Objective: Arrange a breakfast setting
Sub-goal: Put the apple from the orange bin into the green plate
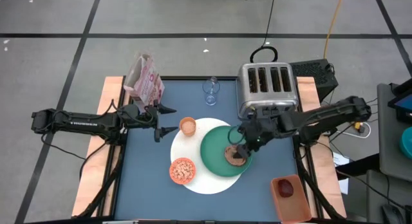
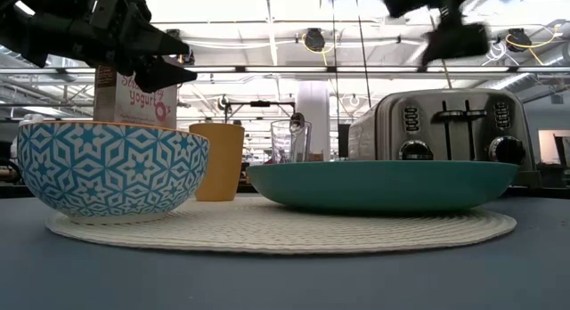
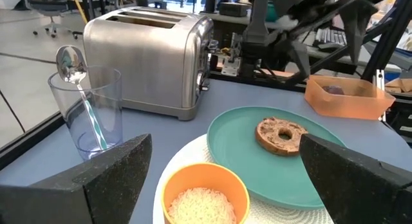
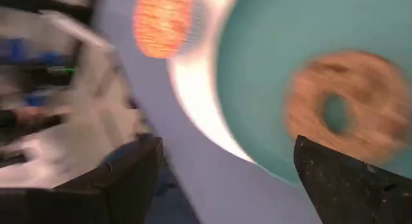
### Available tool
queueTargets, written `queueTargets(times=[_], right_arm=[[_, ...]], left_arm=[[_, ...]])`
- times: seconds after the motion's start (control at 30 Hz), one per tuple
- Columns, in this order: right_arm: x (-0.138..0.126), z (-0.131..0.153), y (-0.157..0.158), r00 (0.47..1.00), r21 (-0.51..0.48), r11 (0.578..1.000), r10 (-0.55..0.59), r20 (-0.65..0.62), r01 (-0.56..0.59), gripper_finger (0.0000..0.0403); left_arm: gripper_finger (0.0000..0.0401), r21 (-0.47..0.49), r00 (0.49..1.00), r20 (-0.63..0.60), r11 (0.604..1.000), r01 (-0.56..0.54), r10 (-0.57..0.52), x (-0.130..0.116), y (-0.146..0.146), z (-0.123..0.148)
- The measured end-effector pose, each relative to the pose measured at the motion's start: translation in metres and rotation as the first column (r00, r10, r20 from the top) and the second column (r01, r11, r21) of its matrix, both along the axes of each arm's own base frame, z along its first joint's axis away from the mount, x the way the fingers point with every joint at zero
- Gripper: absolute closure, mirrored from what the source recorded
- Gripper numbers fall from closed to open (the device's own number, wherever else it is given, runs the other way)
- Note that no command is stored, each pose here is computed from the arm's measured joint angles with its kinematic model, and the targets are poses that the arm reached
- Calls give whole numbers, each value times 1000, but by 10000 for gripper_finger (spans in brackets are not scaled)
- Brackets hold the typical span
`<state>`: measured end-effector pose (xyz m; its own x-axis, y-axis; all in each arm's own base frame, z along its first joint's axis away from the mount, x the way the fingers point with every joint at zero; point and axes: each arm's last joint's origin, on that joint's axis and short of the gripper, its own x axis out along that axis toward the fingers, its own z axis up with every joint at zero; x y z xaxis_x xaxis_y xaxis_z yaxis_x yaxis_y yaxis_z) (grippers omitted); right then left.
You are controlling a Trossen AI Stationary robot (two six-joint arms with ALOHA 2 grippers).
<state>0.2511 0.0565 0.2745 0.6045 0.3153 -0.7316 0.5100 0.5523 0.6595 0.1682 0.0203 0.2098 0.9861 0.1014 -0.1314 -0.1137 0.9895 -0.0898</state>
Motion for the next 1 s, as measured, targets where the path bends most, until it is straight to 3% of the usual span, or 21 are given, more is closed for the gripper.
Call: queueTargets(times=[0.1, 0.27, 0.43, 0.6, 1.0], right_arm=[[-10, 21, 12, 993, -56, 998, -45, -105, 40, 64], [-26, 46, 36, 977, -113, 985, -148, -154, 132, 64], [-44, 43, 59, 943, -124, 969, -237, -232, 213, 64], [-62, 32, 77, 865, -160, 945, -324, -383, 284, 64], [-89, 8, 122, 635, -186, 918, -380, -673, 352, 64]], left_arm=[[4, 0, 1000, 0, 1000, 0, 0, 0, 0, 0], [4, 0, 1000, 0, 1000, 0, 0, 0, 0, 0], [4, 5, 1000, -1, 1000, 1, -1, 0, 0, 0], [4, 5, 1000, -1, 1000, 1, -1, 0, 0, 0], [4, 3, 1000, 0, 1000, 0, 0, 0, 0, 0]])
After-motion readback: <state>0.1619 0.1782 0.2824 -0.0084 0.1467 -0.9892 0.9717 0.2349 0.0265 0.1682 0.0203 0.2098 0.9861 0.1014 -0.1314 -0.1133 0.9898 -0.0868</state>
